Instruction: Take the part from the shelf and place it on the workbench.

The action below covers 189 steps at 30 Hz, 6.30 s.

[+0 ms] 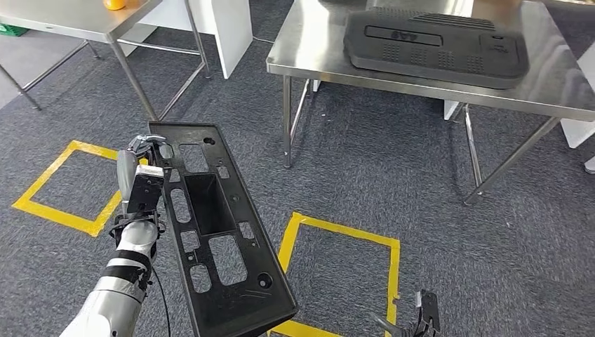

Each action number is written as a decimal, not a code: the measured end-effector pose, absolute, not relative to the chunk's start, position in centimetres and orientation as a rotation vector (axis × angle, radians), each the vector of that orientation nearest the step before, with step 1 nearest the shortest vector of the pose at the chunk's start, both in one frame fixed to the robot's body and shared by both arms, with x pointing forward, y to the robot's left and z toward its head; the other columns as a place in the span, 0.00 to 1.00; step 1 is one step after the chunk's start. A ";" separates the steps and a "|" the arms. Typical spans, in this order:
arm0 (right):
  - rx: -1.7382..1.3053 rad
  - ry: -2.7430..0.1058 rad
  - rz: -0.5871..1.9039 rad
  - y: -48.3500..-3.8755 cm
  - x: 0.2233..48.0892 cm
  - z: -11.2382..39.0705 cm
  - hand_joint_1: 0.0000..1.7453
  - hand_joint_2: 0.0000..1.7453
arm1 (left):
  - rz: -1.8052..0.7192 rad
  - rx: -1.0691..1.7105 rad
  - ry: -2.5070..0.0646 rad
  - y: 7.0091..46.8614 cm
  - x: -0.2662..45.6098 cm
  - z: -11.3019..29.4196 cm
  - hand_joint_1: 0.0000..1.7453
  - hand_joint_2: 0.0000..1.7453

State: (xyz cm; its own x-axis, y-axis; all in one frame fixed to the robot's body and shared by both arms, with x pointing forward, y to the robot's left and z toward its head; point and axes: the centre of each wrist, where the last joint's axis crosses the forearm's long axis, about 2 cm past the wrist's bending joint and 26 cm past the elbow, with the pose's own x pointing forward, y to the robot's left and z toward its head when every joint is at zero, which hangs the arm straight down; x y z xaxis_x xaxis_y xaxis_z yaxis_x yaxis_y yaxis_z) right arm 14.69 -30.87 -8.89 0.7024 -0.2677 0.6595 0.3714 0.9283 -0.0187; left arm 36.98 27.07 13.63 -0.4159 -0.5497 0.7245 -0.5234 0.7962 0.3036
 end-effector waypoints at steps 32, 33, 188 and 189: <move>-0.159 -0.711 -0.369 -31.0 14.9 -8.8 0.00 1.00 | -0.039 0.786 -2.085 27.1 37.1 13.6 1.00 1.00; -0.160 -0.711 -0.369 -31.0 14.9 -8.8 0.00 1.00 | -0.039 0.786 -2.084 27.1 37.1 13.6 1.00 1.00; -0.170 -0.705 -0.286 -30.2 14.3 -9.0 0.00 1.00 | -0.159 0.766 -2.036 28.8 37.3 12.8 1.00 1.00; -0.169 -0.709 -0.285 -30.2 14.4 -9.0 0.00 1.00 | -0.157 0.769 -2.047 28.8 37.5 13.2 1.00 1.00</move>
State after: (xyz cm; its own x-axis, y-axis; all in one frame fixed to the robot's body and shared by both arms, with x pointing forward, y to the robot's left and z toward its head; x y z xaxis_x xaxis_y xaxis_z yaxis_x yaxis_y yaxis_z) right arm 14.44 -30.16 -8.97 0.7227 -0.1998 0.6617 0.3137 0.9478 -0.0564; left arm 37.53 28.83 13.15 -0.3875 -0.5762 0.7196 -0.4597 0.7974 0.3909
